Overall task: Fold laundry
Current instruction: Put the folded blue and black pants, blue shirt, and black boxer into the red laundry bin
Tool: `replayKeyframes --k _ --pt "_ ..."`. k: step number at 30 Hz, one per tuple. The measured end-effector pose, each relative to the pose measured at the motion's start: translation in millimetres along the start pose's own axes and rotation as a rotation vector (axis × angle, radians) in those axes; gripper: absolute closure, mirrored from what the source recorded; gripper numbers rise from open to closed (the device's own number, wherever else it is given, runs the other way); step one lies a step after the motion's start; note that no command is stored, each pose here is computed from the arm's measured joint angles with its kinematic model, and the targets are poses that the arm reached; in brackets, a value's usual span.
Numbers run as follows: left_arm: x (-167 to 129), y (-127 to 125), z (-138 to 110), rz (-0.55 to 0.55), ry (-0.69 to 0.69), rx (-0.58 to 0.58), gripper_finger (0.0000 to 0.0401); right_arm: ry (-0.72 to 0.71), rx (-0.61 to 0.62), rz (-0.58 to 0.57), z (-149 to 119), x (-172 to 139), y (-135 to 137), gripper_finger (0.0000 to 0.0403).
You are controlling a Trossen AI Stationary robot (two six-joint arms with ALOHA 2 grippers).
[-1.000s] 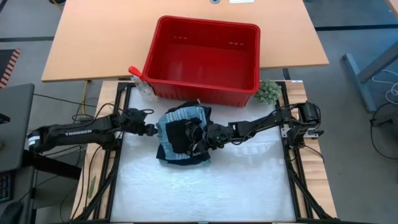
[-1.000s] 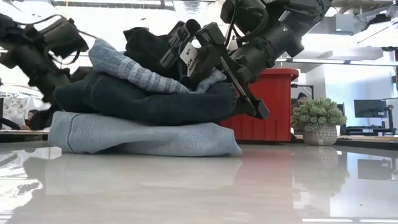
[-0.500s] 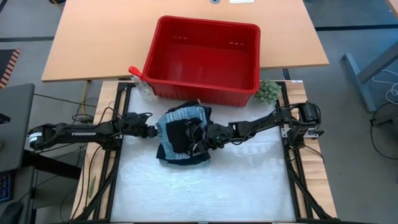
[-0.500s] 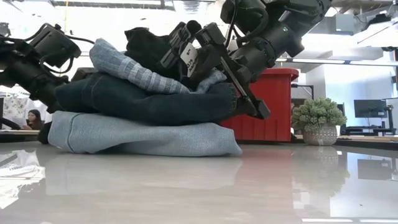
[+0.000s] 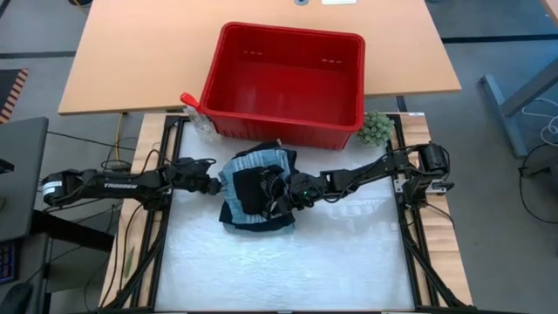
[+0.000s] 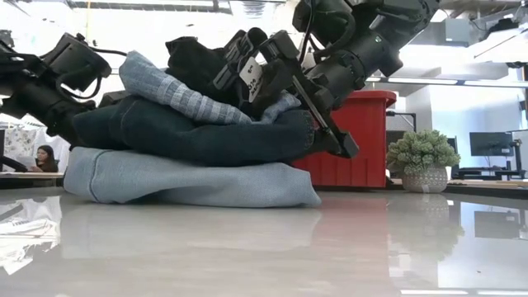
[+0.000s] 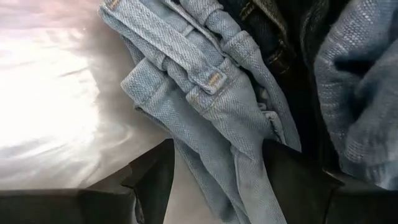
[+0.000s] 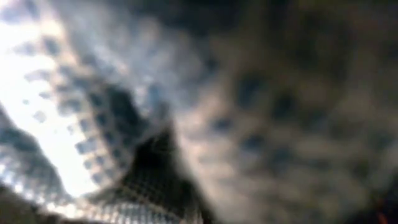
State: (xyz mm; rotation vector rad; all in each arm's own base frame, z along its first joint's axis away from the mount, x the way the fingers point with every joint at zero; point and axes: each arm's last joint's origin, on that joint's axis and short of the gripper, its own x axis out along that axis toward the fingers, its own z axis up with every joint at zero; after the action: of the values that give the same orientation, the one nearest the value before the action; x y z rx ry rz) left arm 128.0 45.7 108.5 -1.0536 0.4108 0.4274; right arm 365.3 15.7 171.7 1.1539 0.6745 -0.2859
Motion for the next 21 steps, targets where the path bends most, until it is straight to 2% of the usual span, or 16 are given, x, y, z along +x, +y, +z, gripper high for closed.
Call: replayKeyframes --k 6,12,15,21 --pt "10.2 1.4 2.4 0.008 -0.031 -0.012 0.0170 0.004 0.021 -0.006 -1.1 0.2 -0.3 0.0044" --pt "15.5 4.4 2.6 0.046 -0.047 -0.009 0.0177 0.033 0.058 -0.108 -27.9 1.3 -0.6 0.0050" --pt "15.3 6.7 1.0 0.068 -0.035 -0.003 0.0205 0.038 0.077 -0.169 -44.2 0.9 -1.2 0.0056" --pt "15.3 7.1 0.6 0.073 -0.030 0.017 0.0304 -0.070 0.073 -0.252 -58.4 2.2 -3.8 0.0060"
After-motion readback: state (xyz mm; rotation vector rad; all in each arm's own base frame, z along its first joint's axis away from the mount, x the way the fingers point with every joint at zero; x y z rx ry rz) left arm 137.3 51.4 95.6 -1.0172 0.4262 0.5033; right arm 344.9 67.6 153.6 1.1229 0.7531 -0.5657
